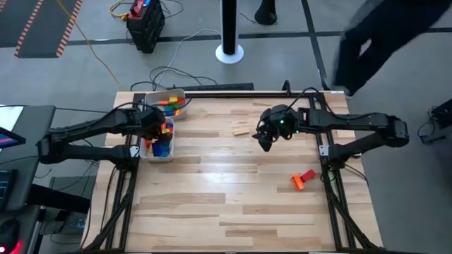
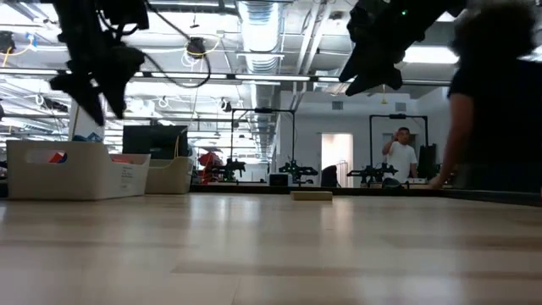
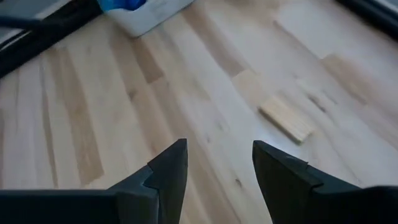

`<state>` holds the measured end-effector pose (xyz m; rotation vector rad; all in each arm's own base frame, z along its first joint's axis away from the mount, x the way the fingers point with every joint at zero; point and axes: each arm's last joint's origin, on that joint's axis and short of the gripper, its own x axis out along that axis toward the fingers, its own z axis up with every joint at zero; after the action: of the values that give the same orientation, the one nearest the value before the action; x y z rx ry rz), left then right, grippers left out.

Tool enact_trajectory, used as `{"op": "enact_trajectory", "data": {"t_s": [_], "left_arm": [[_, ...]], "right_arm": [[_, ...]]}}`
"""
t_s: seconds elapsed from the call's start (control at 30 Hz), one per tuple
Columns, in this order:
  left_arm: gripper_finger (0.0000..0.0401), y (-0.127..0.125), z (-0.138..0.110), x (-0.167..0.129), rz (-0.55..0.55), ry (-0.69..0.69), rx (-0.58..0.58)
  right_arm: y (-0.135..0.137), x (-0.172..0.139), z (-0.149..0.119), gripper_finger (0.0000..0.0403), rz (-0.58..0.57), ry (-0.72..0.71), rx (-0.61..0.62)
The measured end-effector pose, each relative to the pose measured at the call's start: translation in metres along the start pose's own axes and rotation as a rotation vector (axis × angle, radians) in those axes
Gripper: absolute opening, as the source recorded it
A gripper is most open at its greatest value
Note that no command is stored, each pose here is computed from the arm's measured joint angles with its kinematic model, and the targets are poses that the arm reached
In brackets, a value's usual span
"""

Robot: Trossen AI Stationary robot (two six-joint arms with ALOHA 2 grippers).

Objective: Sort blocks by size
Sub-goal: Put the large brown wooden block into the white bin

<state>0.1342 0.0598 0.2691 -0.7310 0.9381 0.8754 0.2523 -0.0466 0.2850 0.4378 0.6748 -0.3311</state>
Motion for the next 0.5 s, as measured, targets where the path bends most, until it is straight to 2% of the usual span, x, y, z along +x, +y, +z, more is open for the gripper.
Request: {"op": "enact_trajectory", "data": {"t_s": [0.17,0.27,0.5], "left_arm": [[0.0243,-0.016,0.017,-0.002,-0.137,-0.114,0.062],[0.0244,-0.029,0.027,0.006,-0.201,-0.153,0.108],[0.0244,-0.049,0.028,0.022,-0.260,-0.070,0.160]], "right_arm": [[0.000,0.015,-0.002,0.0207,0.059,0.057,-0.079],[-0.005,0.033,-0.004,0.0207,0.049,0.108,-0.130],[-0.022,0.072,-0.007,0.0225,0.021,0.170,-0.248]]}}
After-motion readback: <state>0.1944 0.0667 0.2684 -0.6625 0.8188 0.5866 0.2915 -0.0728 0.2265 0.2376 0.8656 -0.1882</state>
